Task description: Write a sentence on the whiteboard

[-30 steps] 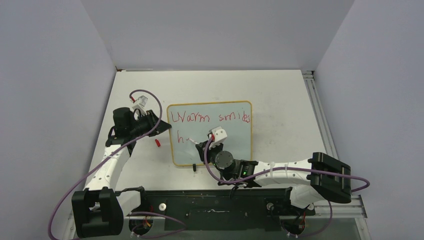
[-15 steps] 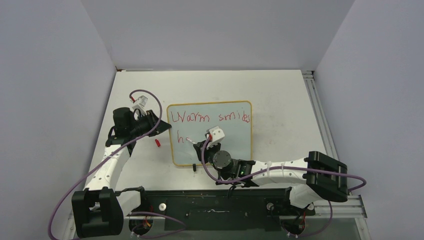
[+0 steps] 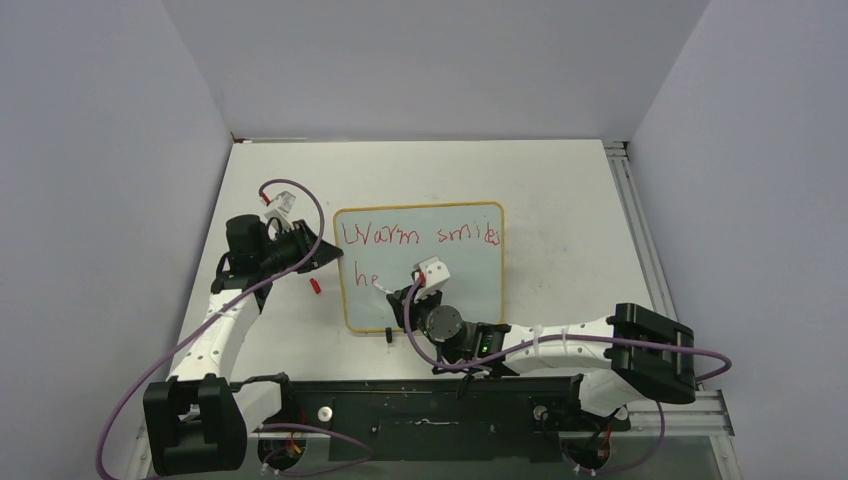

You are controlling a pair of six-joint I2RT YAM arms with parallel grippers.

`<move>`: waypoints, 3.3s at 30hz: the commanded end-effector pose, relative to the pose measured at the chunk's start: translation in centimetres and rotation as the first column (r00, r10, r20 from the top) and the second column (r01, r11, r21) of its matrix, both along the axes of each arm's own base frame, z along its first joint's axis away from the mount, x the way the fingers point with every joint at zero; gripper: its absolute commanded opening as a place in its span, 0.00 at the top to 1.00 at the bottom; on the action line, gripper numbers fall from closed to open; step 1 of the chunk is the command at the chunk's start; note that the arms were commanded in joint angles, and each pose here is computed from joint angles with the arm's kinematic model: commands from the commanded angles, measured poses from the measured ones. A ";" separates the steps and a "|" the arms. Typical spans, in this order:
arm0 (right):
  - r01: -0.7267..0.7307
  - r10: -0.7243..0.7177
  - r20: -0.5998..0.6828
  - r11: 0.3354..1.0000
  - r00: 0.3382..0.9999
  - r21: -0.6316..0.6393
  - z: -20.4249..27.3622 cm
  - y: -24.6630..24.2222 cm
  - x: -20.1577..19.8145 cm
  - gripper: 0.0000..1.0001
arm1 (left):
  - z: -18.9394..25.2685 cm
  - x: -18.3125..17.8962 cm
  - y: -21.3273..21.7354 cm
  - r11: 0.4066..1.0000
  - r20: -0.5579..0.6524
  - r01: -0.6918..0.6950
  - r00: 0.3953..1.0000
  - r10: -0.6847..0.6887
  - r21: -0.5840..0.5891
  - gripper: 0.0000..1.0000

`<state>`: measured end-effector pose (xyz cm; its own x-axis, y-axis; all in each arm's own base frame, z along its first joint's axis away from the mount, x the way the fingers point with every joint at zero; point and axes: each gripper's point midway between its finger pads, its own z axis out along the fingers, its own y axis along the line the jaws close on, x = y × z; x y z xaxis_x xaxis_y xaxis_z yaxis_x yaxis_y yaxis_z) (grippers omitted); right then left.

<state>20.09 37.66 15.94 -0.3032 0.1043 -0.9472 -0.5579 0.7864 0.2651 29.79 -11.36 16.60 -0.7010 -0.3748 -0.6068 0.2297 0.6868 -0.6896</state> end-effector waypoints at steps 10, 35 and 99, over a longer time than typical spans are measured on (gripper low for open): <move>0.047 -0.047 0.004 0.999 0.999 0.024 0.8 -1.3 -0.1 0.95 | 2.6 0.7 -0.2 1.000 0.082 0.017 0.997 -0.017 0.005 0.81; 0.075 -0.076 0.036 0.997 0.996 0.020 2.1 -2.1 0.2 0.95 | 2.5 0.7 -0.2 1.000 0.080 0.017 0.997 -0.017 0.006 0.81; 0.093 -0.092 0.056 0.996 0.994 -0.001 2.3 -3.0 0.6 0.95 | 2.4 0.7 -0.1 1.000 0.077 0.013 0.997 -0.014 0.009 0.81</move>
<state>19.88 35.22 16.01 -0.2856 0.0708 -0.9557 -0.5260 0.8220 0.2181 29.78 -11.35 16.57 -0.7014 -0.3748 -0.6063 0.2287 0.6873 -0.6894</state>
